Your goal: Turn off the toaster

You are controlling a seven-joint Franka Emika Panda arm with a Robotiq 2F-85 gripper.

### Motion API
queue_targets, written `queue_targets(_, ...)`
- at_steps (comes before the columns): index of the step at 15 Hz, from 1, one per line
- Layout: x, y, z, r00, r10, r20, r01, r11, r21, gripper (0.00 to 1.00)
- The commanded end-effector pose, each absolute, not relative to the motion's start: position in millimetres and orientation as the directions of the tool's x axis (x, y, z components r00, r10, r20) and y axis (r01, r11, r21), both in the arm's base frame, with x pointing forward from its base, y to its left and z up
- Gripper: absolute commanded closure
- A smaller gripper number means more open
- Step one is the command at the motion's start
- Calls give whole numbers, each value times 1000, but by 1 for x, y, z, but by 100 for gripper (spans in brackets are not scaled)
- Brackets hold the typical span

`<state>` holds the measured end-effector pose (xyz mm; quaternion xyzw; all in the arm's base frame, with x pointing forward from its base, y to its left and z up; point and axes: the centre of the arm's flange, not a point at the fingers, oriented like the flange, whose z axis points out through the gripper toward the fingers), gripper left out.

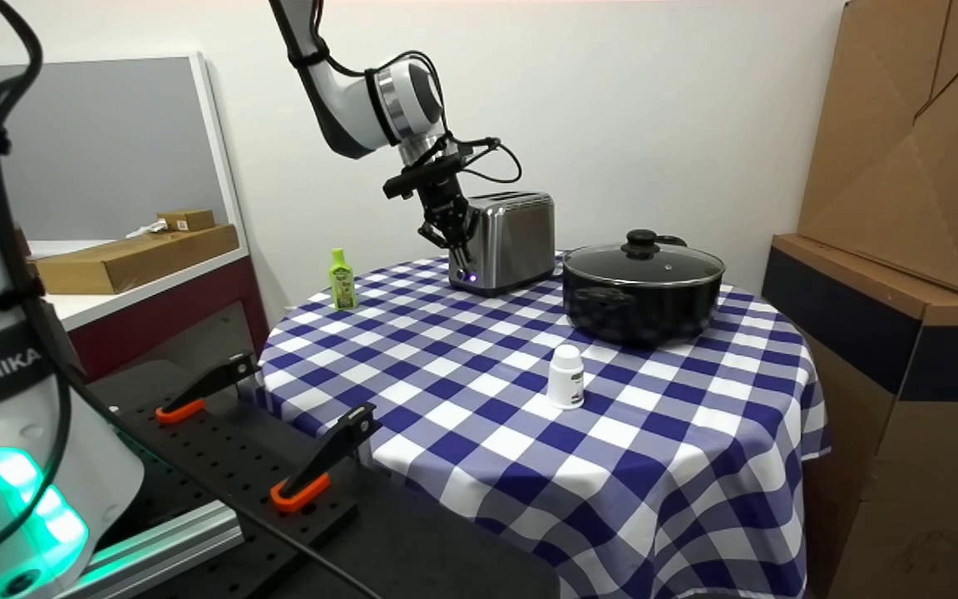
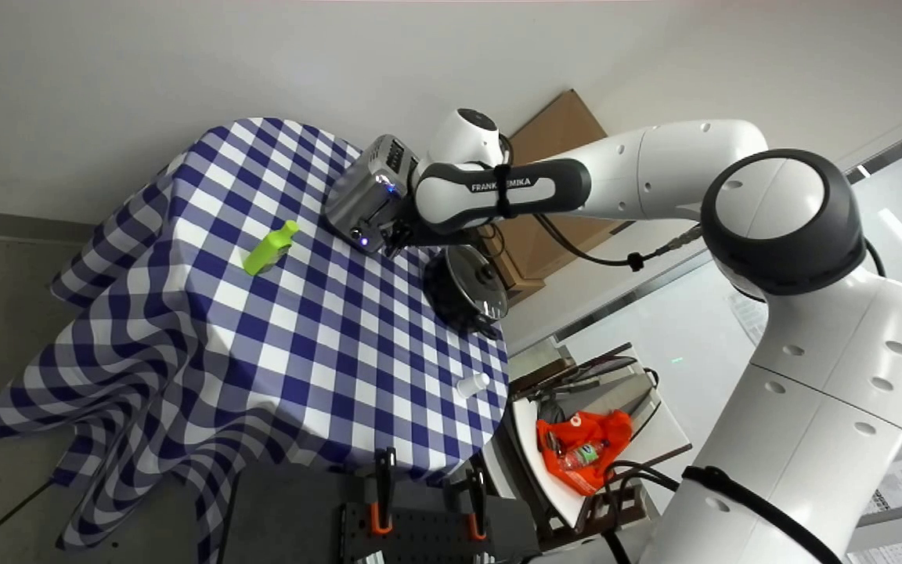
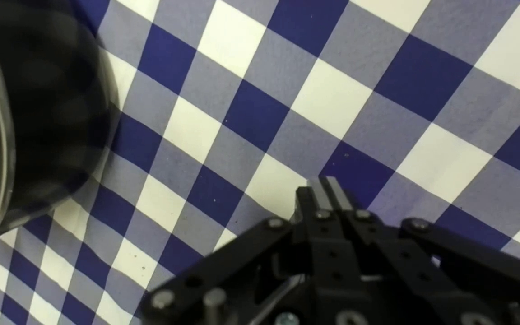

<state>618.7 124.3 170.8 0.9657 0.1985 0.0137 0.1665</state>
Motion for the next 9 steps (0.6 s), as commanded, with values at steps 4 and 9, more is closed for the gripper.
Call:
queue_targets(4,614,145,138,892,449,44,393,-822,413,100)
queue_targets(9,611,148,126,861,498,101,411,-799,438,100)
